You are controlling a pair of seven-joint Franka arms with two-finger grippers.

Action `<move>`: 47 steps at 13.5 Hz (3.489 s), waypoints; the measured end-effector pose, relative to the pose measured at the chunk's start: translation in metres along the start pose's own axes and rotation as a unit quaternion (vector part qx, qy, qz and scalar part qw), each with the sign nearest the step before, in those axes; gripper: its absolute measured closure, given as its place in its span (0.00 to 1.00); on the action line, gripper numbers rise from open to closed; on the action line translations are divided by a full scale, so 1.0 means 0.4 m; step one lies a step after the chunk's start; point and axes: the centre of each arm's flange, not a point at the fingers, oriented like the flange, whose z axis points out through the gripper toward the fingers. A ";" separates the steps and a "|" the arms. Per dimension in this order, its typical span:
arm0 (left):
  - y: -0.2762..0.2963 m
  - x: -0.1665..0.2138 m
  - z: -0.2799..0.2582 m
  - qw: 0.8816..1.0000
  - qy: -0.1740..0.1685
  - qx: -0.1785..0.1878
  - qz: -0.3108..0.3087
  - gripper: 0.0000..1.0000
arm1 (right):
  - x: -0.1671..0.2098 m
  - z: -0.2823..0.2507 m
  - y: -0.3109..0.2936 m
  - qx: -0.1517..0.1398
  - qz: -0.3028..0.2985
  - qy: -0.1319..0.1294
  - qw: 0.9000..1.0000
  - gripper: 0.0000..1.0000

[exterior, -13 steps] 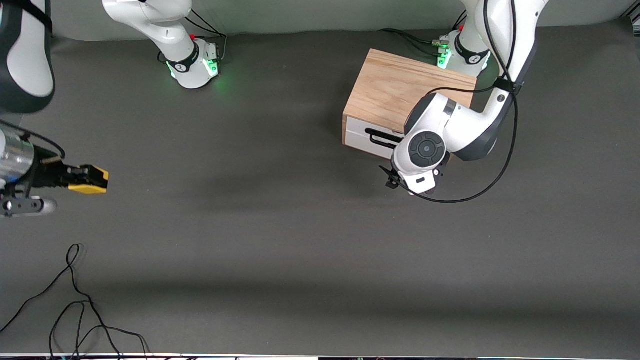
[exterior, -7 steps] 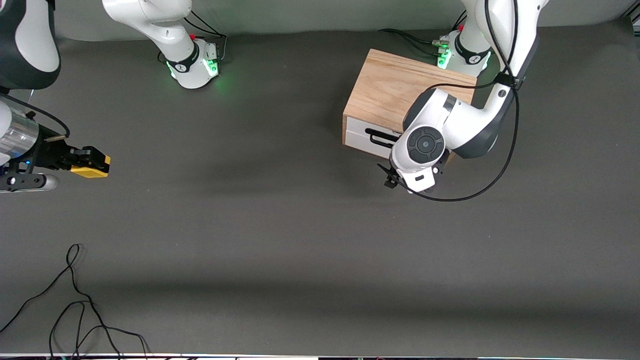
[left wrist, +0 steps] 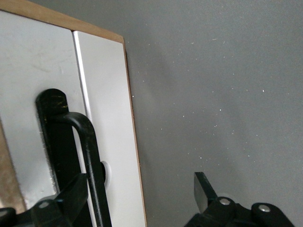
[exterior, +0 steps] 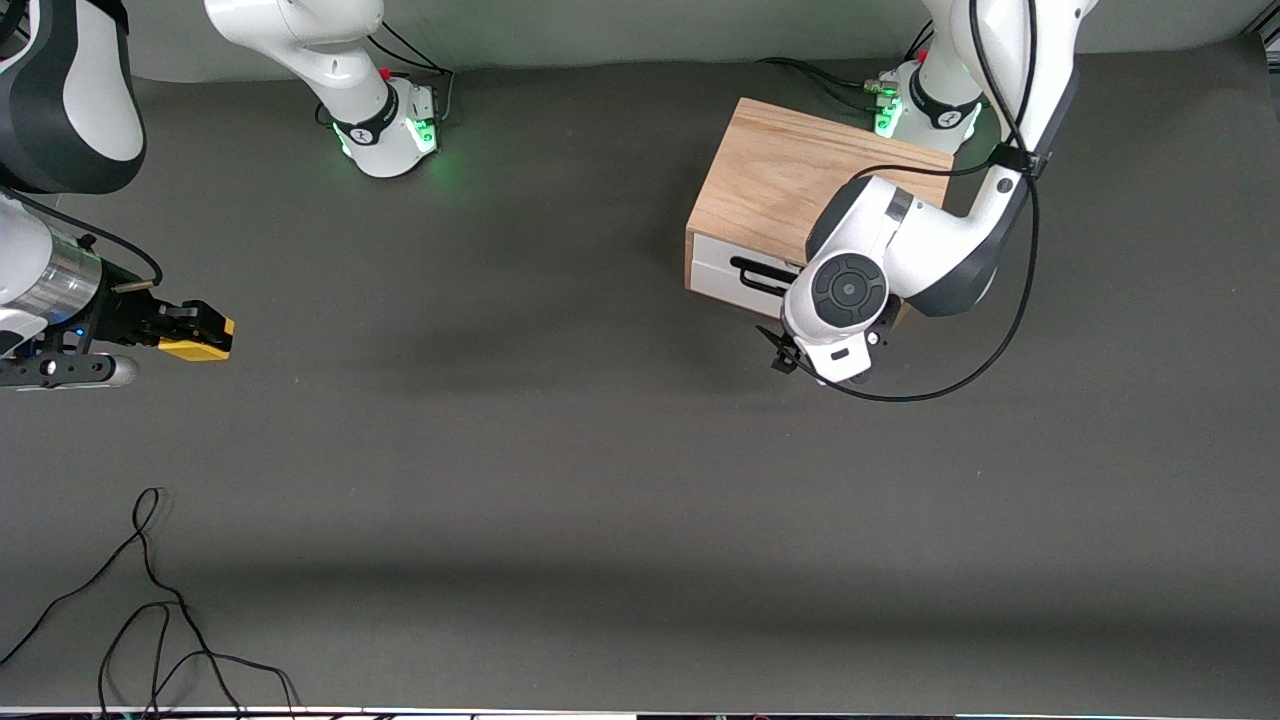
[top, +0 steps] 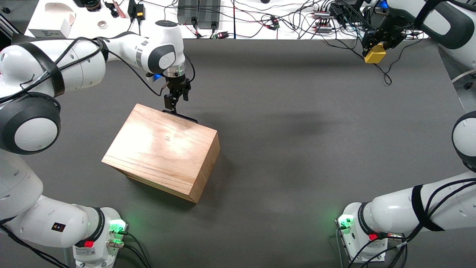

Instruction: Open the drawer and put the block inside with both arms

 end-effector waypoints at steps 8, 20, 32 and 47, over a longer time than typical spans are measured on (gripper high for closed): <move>0.015 0.014 0.064 1.000 0.012 0.018 0.003 0.00 | 0.000 -0.001 0.007 -0.010 0.027 0.001 1.000 0.45; 0.073 0.024 0.006 0.998 0.017 -0.066 0.007 0.00 | 0.000 -0.001 0.008 -0.011 0.028 0.001 1.000 0.45; 0.153 0.030 -0.052 0.992 0.023 -0.121 0.015 0.00 | -0.001 0.000 0.007 -0.011 0.028 0.000 1.000 0.45; 0.134 0.068 -0.460 0.988 0.034 -0.153 -0.006 0.00 | -0.002 -0.002 0.002 -0.011 0.027 0.000 1.000 0.45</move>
